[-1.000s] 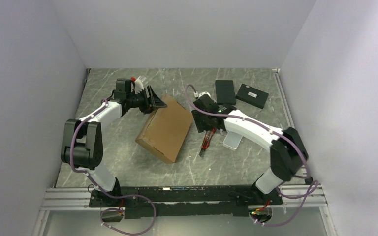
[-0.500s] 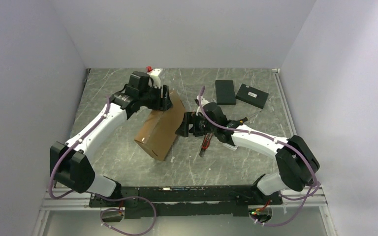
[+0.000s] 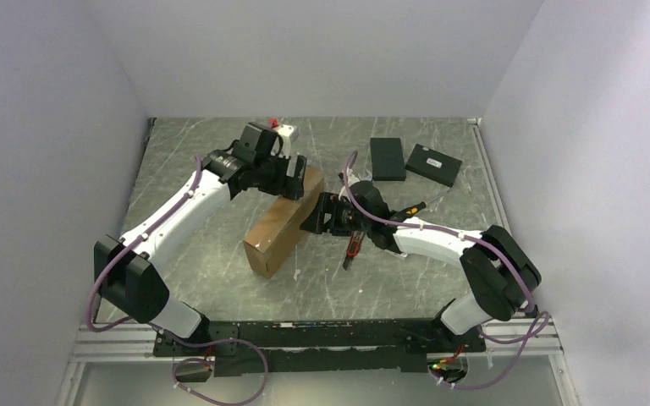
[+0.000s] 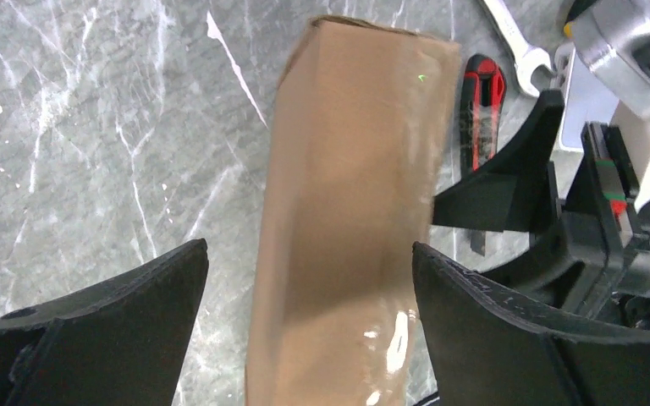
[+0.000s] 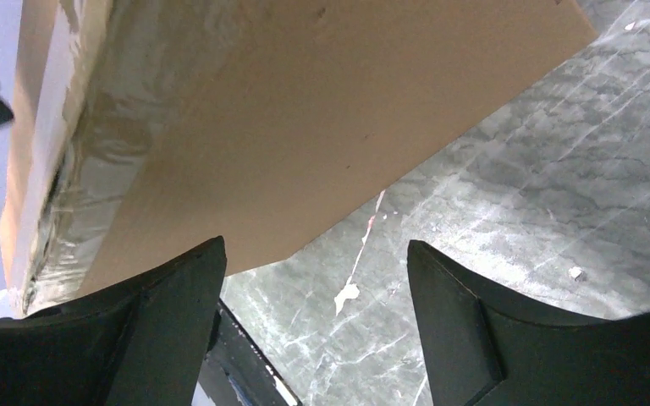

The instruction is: Unpack the express box

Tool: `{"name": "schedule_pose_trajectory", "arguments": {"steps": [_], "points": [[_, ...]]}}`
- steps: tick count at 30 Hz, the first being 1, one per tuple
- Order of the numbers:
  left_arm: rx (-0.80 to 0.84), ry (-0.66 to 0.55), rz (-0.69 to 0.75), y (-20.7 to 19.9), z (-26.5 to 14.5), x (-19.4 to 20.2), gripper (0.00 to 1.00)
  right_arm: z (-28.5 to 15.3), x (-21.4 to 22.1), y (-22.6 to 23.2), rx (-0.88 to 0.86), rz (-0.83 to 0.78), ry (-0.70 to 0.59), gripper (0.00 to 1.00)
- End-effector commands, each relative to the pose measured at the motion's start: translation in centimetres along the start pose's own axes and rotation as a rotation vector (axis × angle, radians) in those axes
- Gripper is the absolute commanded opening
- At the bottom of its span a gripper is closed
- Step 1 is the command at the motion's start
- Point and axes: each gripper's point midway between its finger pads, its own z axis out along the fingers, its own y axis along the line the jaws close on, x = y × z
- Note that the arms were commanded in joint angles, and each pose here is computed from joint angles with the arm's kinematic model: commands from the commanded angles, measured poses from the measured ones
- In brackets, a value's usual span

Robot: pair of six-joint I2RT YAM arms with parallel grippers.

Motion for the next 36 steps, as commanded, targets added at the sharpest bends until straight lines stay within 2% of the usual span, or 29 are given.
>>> {"name": "schedule_pose_trajectory", "arguments": {"steps": [1, 5, 9, 14, 16, 18, 23, 27, 31, 33, 34, 36], "points": [[-0.045, 0.018, 0.109, -1.4, -2.1, 0.5, 0.94, -0.1, -1.2, 1.0, -0.044, 0.006, -0.043, 0.8], [-0.148, 0.012, 0.165, -0.8, -2.6, 1.2, 0.93, -0.1, -1.2, 0.7, -0.047, 0.024, -0.047, 0.75], [-0.165, 0.026, 0.222, -1.2, -2.9, 1.6, 0.94, 0.4, -0.7, 0.3, -0.05, 0.039, -0.018, 0.71], [-0.145, 0.091, 0.162, -1.0, -2.0, 3.0, 0.91, 0.4, -0.9, 0.2, -0.035, 0.018, -0.023, 0.7], [-0.111, 0.11, 0.059, 0.2, -1.4, 3.2, 0.82, 0.1, -1.2, 0.0, -0.009, 0.002, -0.033, 0.69], [-0.066, 0.071, -0.056, 1.7, -1.6, 2.6, 0.74, -0.2, -1.5, -0.2, 0.016, -0.024, -0.042, 0.69], [0.257, -0.175, -0.443, 3.7, -3.8, 0.1, 0.7, -1.4, -2.0, 0.1, 0.103, -0.141, -0.063, 0.7], [0.426, -0.181, -0.67, 4.2, -3.1, 1.6, 0.73, -2.0, -2.5, 1.3, 0.161, -0.235, -0.08, 0.71], [0.572, -0.169, -0.811, 3.3, -1.7, 3.1, 0.87, -2.4, -2.8, 2.4, 0.221, -0.325, -0.096, 0.73], [0.519, -0.141, -0.79, 3.8, -1.1, 4.1, 0.92, -2.2, -2.8, 2.5, 0.243, -0.352, -0.085, 0.74], [0.384, -0.078, -0.798, 5.0, -0.6, 6.0, 0.94, -2.1, -2.7, 2.5, 0.249, -0.361, -0.08, 0.75], [0.176, -0.05, -0.701, 7.4, -1.3, 7.3, 0.97, -1.6, -2.3, 2.3, 0.249, -0.361, -0.056, 0.75]]}}
